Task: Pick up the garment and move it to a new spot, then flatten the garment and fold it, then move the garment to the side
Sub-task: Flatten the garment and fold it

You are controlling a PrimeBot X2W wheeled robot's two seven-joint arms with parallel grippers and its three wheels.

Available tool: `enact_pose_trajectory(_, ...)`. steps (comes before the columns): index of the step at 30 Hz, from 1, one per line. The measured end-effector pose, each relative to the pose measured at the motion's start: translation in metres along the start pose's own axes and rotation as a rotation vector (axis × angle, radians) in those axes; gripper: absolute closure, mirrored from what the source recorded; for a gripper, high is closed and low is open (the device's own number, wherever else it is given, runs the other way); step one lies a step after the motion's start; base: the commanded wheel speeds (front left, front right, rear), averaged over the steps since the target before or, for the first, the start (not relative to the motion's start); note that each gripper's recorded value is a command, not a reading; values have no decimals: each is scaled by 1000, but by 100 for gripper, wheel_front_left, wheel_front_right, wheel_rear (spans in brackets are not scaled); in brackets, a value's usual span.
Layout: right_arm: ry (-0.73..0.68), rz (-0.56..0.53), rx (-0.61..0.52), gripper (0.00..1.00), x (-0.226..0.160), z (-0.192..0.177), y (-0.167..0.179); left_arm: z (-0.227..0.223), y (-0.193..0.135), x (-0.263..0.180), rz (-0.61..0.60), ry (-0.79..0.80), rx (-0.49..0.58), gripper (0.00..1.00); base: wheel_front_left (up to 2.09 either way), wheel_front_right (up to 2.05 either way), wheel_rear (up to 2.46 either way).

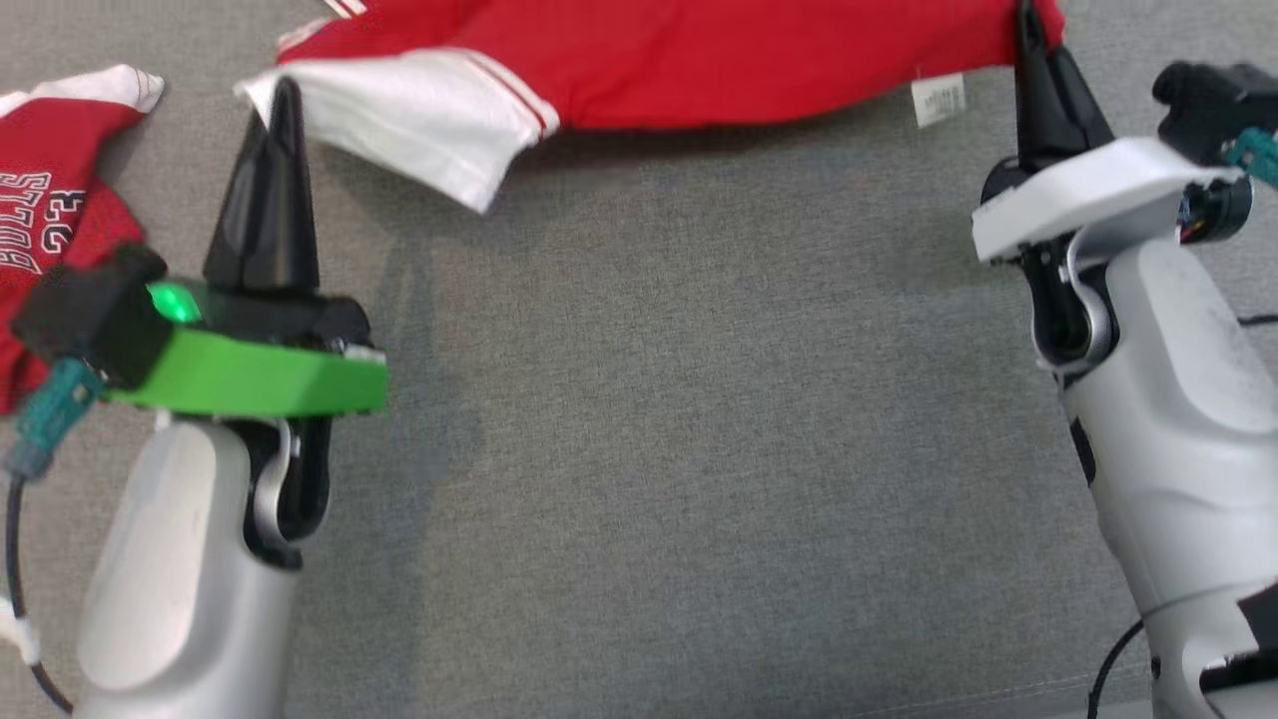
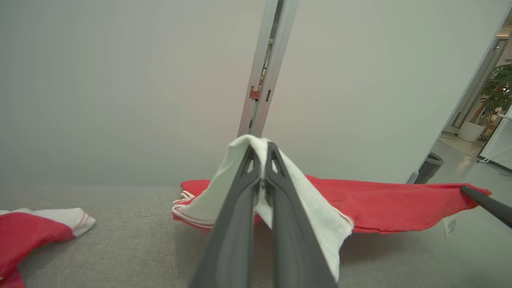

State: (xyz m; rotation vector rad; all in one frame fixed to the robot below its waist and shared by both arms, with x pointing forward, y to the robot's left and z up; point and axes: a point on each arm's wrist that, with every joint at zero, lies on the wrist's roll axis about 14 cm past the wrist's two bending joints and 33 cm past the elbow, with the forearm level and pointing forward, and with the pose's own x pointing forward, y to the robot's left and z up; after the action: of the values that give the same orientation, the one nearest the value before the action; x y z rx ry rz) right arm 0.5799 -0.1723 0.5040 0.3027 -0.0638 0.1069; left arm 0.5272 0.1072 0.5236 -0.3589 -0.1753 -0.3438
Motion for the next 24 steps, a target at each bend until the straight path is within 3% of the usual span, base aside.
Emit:
enact_pose_trajectory(16,-44,-67,101,100,-134,33,3,34,-35,-126,123,1,-63,100,0,0,0)
enact_pose_trajectory(24,37,-101,94,100,-196,30,4,41,-57,-173,140,54,-66,100,0,0,0)
